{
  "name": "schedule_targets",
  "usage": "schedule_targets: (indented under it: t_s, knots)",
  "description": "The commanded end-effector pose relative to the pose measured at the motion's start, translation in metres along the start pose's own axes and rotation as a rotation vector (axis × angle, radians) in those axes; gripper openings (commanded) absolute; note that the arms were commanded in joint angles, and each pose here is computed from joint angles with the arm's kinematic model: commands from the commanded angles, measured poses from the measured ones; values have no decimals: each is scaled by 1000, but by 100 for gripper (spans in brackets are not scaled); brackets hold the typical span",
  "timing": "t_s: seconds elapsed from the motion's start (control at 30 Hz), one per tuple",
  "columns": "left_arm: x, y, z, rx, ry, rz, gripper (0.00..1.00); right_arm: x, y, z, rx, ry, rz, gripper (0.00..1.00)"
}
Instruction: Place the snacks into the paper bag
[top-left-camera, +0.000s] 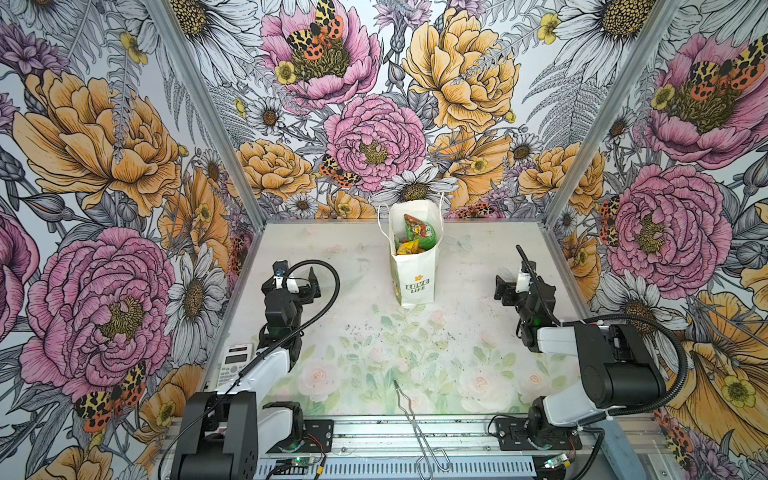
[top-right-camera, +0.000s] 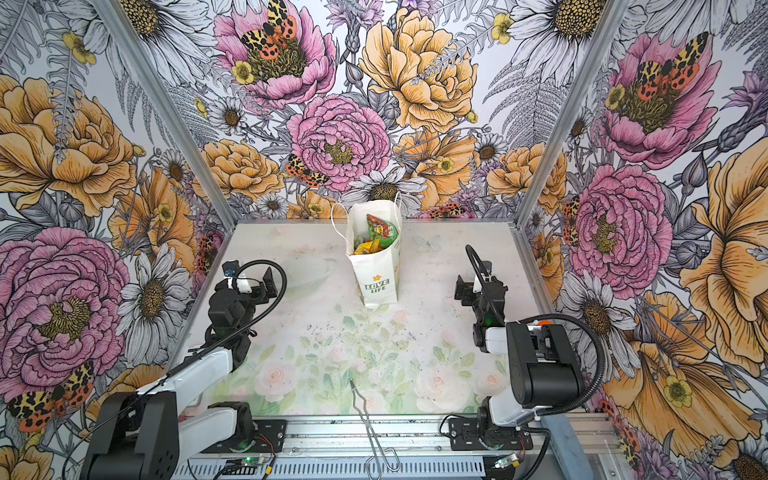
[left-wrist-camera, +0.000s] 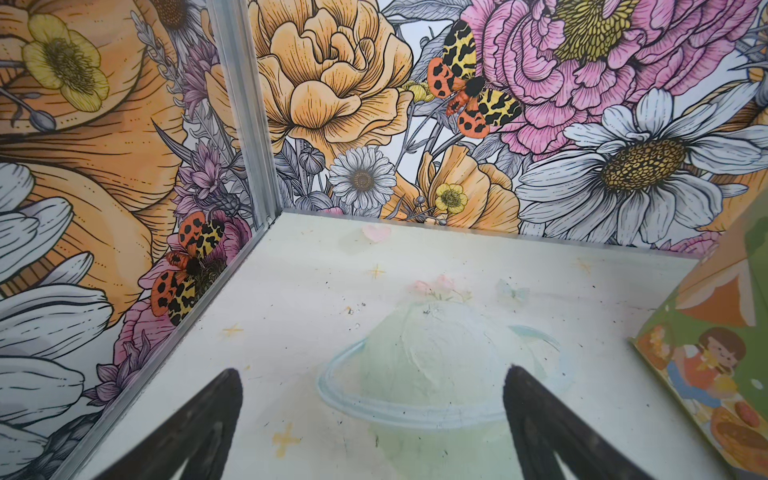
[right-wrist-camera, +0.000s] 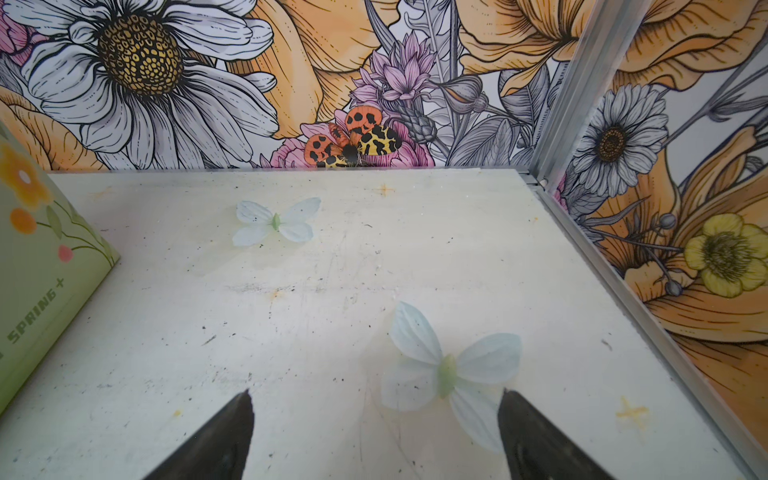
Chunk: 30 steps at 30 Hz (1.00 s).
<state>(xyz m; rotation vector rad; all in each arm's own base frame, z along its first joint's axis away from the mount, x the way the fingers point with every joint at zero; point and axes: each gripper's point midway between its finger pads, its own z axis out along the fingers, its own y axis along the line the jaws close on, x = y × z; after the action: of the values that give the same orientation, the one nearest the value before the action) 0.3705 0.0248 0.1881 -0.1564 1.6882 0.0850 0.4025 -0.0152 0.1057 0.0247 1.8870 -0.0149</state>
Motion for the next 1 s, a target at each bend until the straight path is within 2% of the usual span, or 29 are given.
schedule_targets:
  t_s: [0.0, 0.3, 0.5, 0.57, 0.93, 0.97]
  knots:
    - [-5, -3, 3, 40, -59, -27, 99, -5, -2, 0, 12, -33, 4, 95]
    - [27, 0, 18, 38, 18, -18, 99, -6, -1, -1, 11, -34, 3, 95]
    - [48, 2, 33, 28, -13, -40, 99, -5, -2, 0, 11, -32, 3, 96]
    - [54, 3, 35, 17, 58, -35, 99, -6, -2, 0, 12, -34, 4, 96]
    - [51, 8, 37, -41, 32, -36, 99, -5, -1, 0, 11, -32, 4, 97]
    - [51, 8, 37, -42, 33, -34, 99, -6, -2, -1, 12, -34, 3, 100]
